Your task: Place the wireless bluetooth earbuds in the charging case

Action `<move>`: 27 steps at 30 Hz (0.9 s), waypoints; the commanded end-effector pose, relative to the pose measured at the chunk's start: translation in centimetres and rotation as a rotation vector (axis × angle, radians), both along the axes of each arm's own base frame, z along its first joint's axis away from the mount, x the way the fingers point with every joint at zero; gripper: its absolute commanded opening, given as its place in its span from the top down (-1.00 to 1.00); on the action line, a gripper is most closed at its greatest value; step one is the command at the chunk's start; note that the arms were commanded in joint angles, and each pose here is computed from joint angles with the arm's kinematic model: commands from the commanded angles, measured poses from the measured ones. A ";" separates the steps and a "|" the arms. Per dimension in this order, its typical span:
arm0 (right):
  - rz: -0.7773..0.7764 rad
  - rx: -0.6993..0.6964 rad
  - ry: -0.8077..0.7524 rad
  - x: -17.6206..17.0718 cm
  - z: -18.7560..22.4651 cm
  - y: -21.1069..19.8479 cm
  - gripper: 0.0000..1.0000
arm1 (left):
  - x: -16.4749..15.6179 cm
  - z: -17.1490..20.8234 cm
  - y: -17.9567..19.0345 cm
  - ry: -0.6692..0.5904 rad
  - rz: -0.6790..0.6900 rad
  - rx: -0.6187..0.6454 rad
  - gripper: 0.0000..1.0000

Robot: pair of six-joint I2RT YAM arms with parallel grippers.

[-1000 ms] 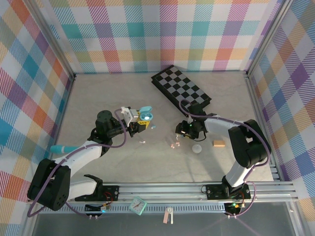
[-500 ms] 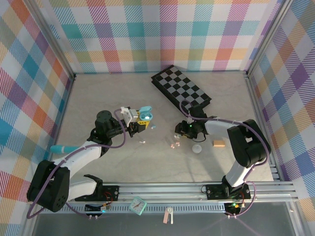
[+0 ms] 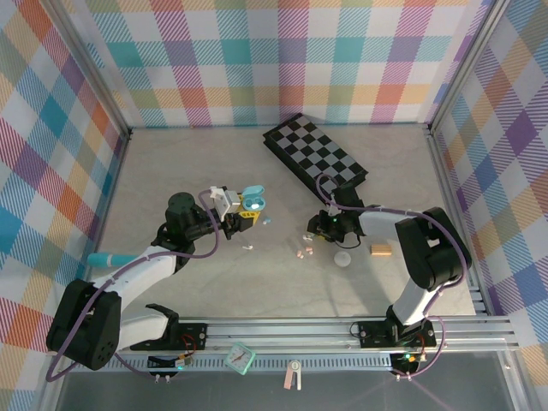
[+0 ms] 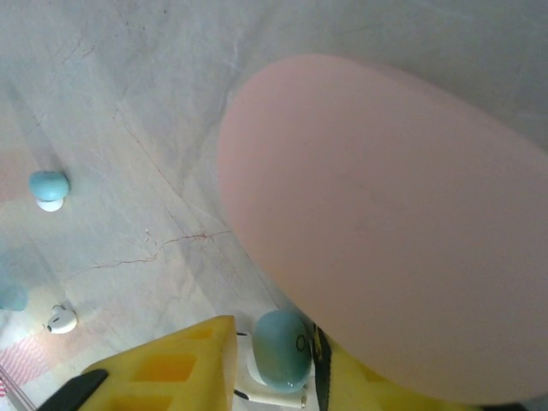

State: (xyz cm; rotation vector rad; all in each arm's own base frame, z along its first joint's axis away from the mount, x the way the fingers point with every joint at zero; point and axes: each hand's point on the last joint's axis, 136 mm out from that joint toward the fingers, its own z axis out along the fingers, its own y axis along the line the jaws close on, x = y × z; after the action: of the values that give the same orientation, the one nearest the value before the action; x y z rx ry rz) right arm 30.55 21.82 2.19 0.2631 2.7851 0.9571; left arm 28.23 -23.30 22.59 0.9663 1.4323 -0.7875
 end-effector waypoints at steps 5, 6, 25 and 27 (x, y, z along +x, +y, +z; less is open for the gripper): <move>0.020 0.089 0.051 -1.2 -0.9 1.2 0.45 | -0.1 1.8 0.0 -0.062 -0.018 -0.012 0.30; 0.017 0.098 0.050 -1.2 -0.9 1.3 0.45 | -0.1 1.8 -0.1 -0.062 -0.020 -0.014 0.30; 0.032 0.099 0.052 -1.3 -1.0 1.3 0.61 | 0.0 1.9 -0.1 -0.069 -0.018 -0.005 0.30; 0.034 0.087 0.061 -1.4 -1.2 1.2 0.59 | 0.0 1.9 -0.1 -0.069 -0.021 -0.006 0.30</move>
State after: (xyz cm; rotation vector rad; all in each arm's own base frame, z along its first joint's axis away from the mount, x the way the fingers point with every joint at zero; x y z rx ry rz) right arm 30.21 23.28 2.22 0.2630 2.7440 1.1383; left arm 28.27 -23.31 22.66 0.9693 1.4295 -0.7835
